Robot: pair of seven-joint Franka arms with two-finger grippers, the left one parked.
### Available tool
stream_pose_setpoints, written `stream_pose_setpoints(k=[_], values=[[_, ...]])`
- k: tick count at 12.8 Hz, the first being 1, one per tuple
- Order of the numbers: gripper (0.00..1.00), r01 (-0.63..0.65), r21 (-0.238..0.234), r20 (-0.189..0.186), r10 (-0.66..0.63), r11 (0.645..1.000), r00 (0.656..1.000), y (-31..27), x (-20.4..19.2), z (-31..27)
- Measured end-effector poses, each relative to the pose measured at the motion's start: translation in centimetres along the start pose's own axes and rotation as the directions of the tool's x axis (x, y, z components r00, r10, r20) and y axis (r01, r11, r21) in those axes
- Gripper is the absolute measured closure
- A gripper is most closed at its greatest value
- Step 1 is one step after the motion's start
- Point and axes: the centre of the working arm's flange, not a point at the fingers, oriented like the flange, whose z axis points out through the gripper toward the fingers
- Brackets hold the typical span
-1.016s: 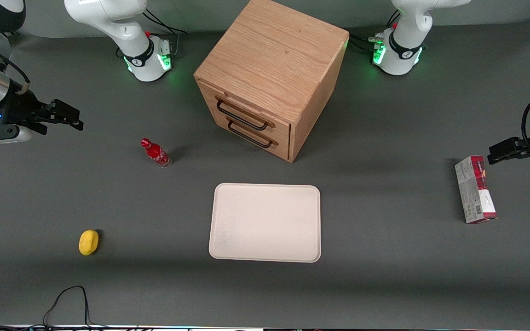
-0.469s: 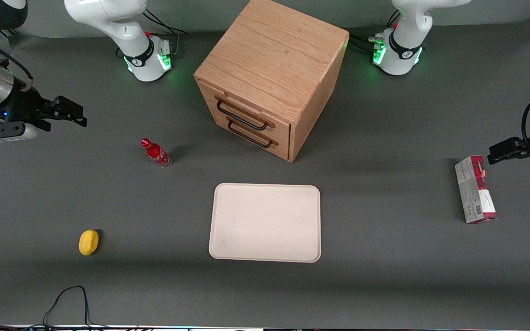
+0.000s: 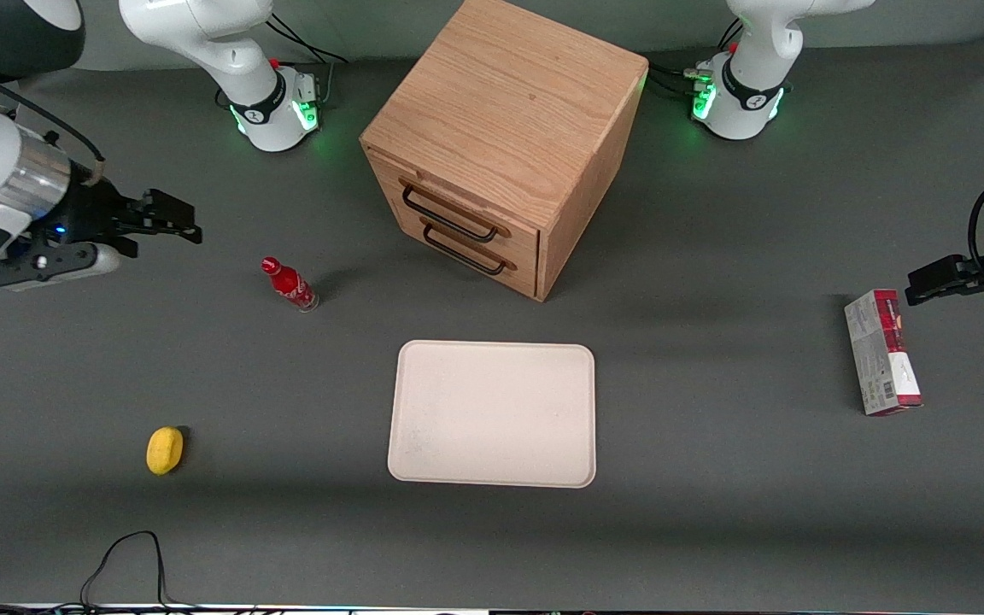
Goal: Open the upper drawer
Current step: 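Move the right gripper to the upper drawer's black handle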
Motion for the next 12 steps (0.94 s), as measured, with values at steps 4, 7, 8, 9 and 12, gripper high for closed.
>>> stream_pose_setpoints(k=[4,7,8,9,12], values=[[0.00,0.180,0.008,0.013,-0.180,0.984,0.984,-5.8,2.0,2.0],[0.00,0.461,0.005,0.034,-0.461,0.888,0.887,-13.5,2.5,4.3],[0.00,0.529,0.003,0.044,-0.529,0.849,0.848,-16.5,2.9,5.9],[0.00,0.564,0.015,0.058,-0.564,0.826,0.824,-18.7,3.4,7.7],[0.00,0.599,0.106,0.082,-0.608,0.793,0.790,-22.0,5.5,12.9]])
